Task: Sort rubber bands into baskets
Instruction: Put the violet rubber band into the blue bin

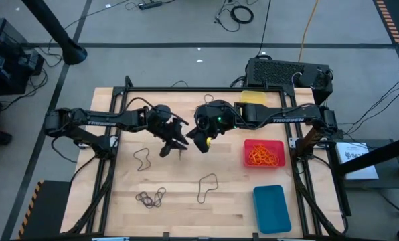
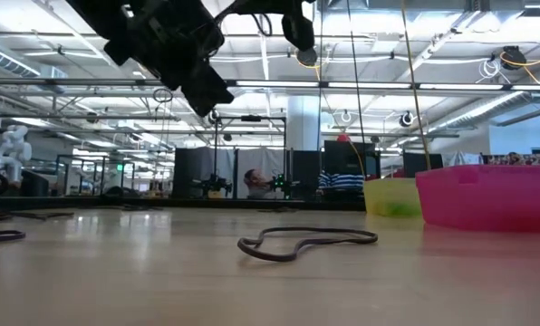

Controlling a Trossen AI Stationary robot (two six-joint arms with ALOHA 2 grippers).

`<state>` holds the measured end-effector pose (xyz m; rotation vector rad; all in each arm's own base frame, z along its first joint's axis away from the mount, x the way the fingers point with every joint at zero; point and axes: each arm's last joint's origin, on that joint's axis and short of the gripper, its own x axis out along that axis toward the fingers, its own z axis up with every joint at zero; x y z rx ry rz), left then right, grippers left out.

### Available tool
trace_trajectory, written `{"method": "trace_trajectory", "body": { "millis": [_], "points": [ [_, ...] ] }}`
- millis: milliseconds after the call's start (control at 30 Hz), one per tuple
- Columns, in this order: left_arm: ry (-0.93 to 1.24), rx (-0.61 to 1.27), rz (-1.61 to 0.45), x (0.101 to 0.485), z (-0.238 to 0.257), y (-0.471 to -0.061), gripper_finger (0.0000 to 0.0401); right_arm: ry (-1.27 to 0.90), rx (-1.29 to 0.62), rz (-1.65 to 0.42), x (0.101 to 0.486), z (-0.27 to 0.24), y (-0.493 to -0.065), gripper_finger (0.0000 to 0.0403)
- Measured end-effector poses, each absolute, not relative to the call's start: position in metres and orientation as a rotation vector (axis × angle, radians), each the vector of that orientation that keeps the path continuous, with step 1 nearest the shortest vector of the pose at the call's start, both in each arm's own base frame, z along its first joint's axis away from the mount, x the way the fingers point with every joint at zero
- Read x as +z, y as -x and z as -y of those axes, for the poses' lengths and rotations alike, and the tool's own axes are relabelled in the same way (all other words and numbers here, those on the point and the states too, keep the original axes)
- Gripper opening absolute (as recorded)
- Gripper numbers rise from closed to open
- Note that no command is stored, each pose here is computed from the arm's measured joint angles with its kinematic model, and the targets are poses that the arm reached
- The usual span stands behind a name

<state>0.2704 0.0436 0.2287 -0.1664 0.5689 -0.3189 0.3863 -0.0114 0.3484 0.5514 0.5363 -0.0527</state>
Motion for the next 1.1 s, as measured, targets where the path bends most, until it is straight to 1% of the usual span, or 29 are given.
{"method": "trace_trajectory", "body": {
  "millis": [167, 333, 600, 767, 1100],
  "points": [
    [0.232, -0.382, -0.600, 0.218, -0.043, -0.275, 0.0121, -0.523, -0.054, -0.537, 0.348, 0.016, -0.386, 0.0000],
    [0.276, -0.402, -0.626, 0.212, -0.043, -0.278, 0.0121, -0.519, -0.071, -0.542, 0.347, 0.023, -0.385, 0.0000],
    [0.301, -0.395, -0.633, 0.211, -0.043, -0.278, 0.0121, -0.496, -0.074, -0.564, 0.345, 0.026, -0.384, 0.0000],
    [0.287, -0.391, -0.601, 0.214, -0.043, -0.280, 0.0121, -0.486, -0.070, -0.564, 0.345, 0.026, -0.384, 0.0000],
    [0.297, -0.347, -0.604, 0.214, -0.044, -0.281, 0.0120, -0.481, -0.071, -0.575, 0.344, 0.026, -0.383, 0.0000]
  ]
}}
